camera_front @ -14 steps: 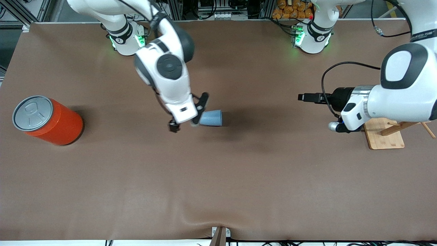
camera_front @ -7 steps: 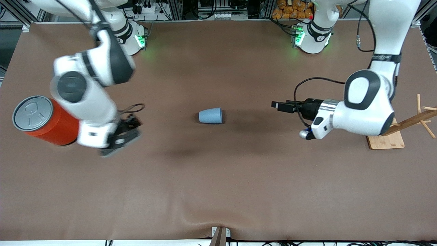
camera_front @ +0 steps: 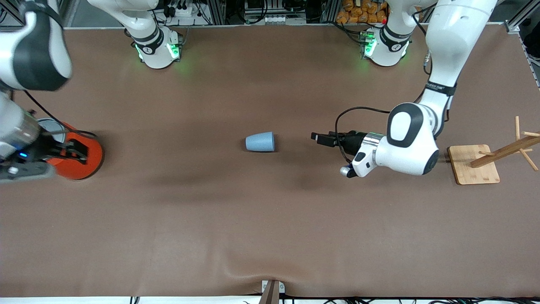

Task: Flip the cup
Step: 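Withdraw the right gripper while the left gripper approaches the cup, then grasp the base of the lying cup with the left gripper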

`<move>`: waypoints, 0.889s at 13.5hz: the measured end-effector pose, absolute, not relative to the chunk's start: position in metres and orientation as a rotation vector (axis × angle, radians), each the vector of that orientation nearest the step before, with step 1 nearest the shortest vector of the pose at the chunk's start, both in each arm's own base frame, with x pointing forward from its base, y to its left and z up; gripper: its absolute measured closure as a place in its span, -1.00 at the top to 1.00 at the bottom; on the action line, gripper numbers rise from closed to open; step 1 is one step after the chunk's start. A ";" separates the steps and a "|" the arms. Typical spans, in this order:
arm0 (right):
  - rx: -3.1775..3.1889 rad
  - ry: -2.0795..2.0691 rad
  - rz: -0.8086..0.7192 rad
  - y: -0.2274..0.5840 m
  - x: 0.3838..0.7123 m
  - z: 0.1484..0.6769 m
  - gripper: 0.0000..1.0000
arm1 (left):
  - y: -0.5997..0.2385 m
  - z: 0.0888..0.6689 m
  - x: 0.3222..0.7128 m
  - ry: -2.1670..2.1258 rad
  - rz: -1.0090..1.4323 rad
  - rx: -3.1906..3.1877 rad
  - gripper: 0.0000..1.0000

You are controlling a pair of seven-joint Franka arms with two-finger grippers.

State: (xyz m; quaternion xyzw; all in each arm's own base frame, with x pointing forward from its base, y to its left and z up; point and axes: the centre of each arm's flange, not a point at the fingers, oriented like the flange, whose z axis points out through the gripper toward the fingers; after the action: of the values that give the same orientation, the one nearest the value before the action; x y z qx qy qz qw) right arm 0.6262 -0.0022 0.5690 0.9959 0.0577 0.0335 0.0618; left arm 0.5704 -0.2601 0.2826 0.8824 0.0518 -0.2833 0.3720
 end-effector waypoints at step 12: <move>3.171 -0.169 -0.016 -0.091 0.587 0.588 1.00 | -0.327 0.163 0.524 0.031 -0.548 2.005 0.63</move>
State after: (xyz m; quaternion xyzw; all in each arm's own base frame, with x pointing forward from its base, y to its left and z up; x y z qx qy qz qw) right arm 0.5871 -0.0906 0.5884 0.9984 -0.0532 -0.0051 -0.0169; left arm 0.5238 -0.3273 0.1634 0.8316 0.0127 -0.2271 0.5066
